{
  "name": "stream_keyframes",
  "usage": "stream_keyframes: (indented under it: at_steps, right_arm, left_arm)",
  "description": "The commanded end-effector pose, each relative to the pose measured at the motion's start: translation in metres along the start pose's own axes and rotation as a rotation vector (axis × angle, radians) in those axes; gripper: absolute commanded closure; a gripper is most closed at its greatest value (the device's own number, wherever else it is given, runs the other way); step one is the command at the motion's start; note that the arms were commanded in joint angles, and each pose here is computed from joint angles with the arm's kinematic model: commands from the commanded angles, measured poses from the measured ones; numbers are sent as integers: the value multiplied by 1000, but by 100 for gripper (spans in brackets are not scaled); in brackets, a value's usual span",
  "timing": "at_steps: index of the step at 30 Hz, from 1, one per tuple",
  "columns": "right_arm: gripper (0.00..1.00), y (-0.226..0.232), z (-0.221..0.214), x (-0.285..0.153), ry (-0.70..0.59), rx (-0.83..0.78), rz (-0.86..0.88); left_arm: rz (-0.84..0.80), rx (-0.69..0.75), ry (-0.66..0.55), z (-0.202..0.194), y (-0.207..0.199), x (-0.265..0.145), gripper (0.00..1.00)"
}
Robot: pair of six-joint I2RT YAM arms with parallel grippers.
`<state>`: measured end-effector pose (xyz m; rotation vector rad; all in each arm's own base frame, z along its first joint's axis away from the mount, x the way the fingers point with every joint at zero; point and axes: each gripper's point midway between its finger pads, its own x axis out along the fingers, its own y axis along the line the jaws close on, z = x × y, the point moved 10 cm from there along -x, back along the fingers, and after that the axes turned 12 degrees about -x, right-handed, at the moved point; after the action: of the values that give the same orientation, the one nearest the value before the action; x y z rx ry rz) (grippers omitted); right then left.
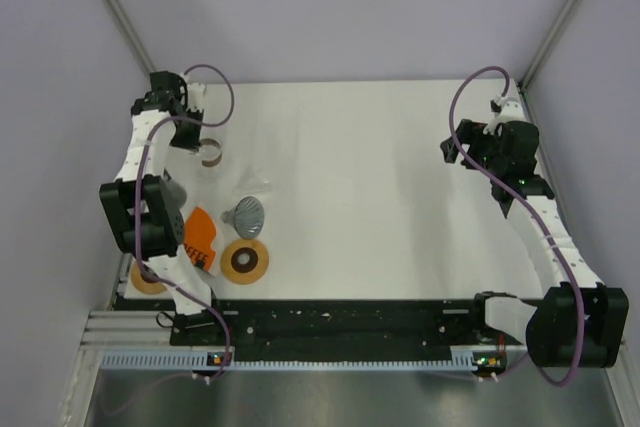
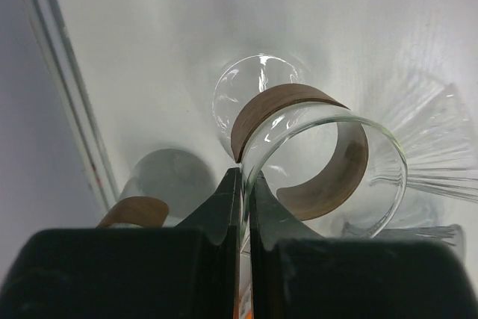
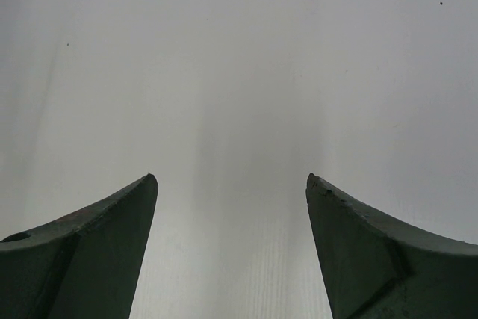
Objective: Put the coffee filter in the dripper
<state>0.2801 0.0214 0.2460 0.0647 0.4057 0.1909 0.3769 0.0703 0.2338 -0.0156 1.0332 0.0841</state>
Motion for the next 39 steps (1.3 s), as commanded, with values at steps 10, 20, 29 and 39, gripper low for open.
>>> stream_keyframes:
  at_steps: [10,20,29,39]
  right_arm:
    - [20,5,8,2,-36,2,47]
    - [20,2,9,-3,-36,-11,-10]
    - [19,4,10,-9,-47,-18,7]
    - [19,5,11,-11,-48,-18,19]
  left_arm:
    - [-429,172,-307,23,-146,-145,100]
    - [-602,429,-116,-44,-298,-117,100]
    - [-631,393,-48,-63,-350,-71,100]
    - [-691,406,42,-93,-353,-33,100]
